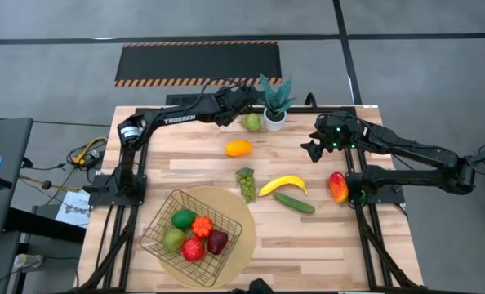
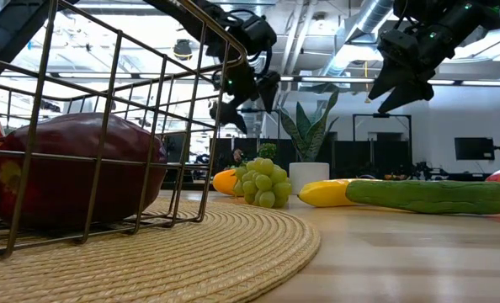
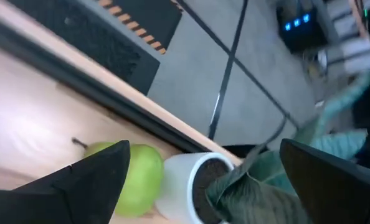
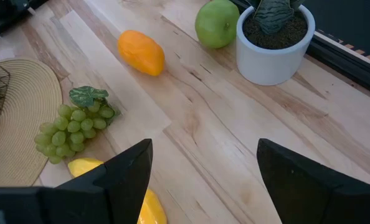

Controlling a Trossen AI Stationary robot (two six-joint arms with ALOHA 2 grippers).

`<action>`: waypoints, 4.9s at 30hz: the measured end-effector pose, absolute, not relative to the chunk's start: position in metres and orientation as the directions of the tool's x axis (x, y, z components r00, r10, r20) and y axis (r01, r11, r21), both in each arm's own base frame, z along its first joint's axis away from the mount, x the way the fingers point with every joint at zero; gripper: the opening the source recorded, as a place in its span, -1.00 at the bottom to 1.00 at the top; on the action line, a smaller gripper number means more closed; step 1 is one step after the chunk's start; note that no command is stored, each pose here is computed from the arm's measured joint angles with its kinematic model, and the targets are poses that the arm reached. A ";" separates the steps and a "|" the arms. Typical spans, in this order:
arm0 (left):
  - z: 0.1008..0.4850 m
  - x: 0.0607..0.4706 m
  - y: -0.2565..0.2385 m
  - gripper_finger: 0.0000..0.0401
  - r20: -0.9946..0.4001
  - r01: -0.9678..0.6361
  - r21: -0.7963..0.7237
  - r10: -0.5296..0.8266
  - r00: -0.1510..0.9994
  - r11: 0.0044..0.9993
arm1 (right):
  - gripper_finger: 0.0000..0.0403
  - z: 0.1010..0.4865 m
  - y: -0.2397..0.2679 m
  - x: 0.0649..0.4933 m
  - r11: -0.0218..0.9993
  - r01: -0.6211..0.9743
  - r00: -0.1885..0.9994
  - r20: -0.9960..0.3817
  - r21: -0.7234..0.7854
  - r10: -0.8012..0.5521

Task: Build produce basket
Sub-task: Put the pear into the mesh basket

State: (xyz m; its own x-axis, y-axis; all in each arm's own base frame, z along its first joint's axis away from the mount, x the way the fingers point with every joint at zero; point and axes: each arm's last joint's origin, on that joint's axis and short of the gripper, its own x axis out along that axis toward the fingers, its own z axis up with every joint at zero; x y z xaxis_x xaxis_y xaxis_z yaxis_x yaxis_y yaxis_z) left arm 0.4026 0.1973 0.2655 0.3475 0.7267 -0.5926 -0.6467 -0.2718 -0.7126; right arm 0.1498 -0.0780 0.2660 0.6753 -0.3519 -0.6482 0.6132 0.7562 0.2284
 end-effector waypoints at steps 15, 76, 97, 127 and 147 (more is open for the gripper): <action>0.201 0.424 0.193 0.98 -0.623 -0.219 -0.771 0.635 0.456 -0.598 | 0.54 0.266 -0.078 0.150 0.754 0.616 0.674 -0.648 0.227 -0.356; 0.152 0.442 0.191 0.46 -0.689 -0.151 -0.647 0.489 0.535 -0.747 | 0.54 0.267 -0.079 0.150 0.753 0.618 0.675 -0.642 0.226 -0.362; 0.269 0.406 0.142 0.46 -0.662 -0.494 -0.749 0.465 0.588 -0.442 | 0.54 0.267 -0.078 0.150 0.763 0.610 0.676 -0.643 0.213 -0.361; 0.389 0.281 -0.032 0.45 -0.723 -0.294 -0.610 -0.365 0.586 0.736 | 0.54 0.267 -0.079 0.151 0.768 0.605 0.680 -0.636 0.208 -0.363; 0.355 0.274 -0.151 0.45 -0.840 0.030 -0.371 -0.349 0.415 0.928 | 0.54 0.267 -0.079 0.151 0.769 0.604 0.683 -0.633 0.209 -0.365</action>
